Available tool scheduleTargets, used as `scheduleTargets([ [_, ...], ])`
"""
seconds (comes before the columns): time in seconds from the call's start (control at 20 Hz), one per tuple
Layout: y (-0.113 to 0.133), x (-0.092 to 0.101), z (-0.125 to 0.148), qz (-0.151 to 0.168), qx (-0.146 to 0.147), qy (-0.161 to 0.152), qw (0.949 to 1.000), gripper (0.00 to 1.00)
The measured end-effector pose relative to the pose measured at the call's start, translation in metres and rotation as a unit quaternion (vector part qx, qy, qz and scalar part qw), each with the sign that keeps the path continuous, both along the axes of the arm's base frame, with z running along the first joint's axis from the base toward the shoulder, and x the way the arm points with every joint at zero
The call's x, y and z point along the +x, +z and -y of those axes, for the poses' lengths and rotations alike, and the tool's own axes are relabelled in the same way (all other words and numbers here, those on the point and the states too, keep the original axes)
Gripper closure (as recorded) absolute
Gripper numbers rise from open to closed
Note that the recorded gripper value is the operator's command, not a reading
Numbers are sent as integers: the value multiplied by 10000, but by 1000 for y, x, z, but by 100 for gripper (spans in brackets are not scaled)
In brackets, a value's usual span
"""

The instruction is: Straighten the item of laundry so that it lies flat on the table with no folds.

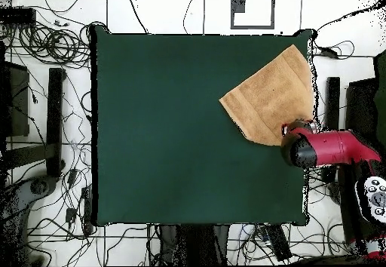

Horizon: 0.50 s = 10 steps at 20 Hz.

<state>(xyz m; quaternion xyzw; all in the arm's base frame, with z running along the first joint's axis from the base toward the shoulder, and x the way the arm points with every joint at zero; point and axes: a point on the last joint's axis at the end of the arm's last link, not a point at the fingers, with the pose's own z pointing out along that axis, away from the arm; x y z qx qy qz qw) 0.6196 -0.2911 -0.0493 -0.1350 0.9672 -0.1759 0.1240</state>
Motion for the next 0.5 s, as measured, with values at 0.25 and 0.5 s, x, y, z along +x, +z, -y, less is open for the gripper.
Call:
scheduleTargets([
  [0.25, 1, 3, 3, 27, 237, -468, 9986, 100],
  [0.5, 3, 5, 5, 50, 442, -873, 9952, 100],
])
